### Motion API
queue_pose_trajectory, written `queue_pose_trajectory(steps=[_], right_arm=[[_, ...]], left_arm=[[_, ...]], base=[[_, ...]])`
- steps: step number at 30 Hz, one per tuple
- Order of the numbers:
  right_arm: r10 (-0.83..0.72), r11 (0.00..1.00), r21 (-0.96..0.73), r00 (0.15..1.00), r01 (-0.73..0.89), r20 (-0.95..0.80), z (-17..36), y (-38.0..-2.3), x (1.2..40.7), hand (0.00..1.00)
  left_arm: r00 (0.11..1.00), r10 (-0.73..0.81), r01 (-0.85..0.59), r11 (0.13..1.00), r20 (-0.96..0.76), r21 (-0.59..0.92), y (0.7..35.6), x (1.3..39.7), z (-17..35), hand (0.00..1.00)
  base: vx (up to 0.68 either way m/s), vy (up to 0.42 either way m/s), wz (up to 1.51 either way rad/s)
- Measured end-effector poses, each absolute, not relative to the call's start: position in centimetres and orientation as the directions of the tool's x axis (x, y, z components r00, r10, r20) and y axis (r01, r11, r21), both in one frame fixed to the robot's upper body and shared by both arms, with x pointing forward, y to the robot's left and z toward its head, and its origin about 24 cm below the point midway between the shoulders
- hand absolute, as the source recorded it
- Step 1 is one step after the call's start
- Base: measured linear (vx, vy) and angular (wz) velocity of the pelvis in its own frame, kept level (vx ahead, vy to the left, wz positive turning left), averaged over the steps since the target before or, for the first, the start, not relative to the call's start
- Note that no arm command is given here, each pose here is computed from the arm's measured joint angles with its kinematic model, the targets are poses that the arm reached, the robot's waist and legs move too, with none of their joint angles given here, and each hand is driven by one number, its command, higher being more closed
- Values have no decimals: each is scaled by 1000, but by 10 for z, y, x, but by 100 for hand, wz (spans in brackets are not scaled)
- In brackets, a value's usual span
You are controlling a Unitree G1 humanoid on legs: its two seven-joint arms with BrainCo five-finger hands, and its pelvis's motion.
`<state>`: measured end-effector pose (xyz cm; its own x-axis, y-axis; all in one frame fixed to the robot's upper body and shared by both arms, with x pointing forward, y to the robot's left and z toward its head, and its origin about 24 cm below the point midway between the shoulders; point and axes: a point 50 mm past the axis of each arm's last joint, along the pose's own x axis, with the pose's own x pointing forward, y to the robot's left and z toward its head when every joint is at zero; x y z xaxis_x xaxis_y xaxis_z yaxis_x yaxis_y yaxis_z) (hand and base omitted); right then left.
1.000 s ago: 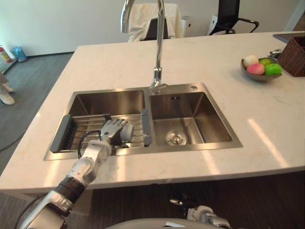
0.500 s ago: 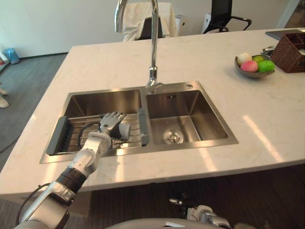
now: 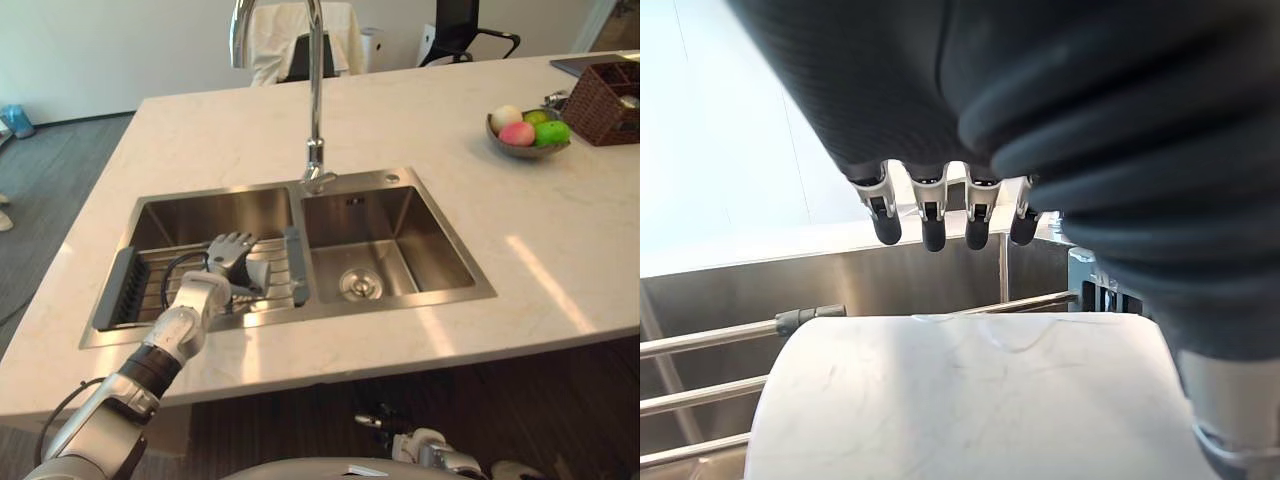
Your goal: Walk over to the sink, pick up the cup, carry it to the dishwasher, place the cup inside the dishwasher, then close the dishwasher door
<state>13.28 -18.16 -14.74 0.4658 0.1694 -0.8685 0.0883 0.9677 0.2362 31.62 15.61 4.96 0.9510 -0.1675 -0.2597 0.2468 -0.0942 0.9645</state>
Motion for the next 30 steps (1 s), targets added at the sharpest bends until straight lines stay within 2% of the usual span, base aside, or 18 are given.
queue_pose_trajectory(steps=[4,19,30], right_arm=[[169,968,236,467,88,-868,-147,-182,133,0],[183,972,231,468,46,-865,-146,-183,135,0],[183,973,227,467,39,-865,-145,-183,137,0]], left_arm=[[949,-138,260,-166,-284,951,161,316,43,0],[926,-84,345,-209,-369,915,169,308,20,0],[938,-80,310,-237,-337,921,169,303,13,0]], base=[[0,0,0],[0,0,0],[0,0,0]])
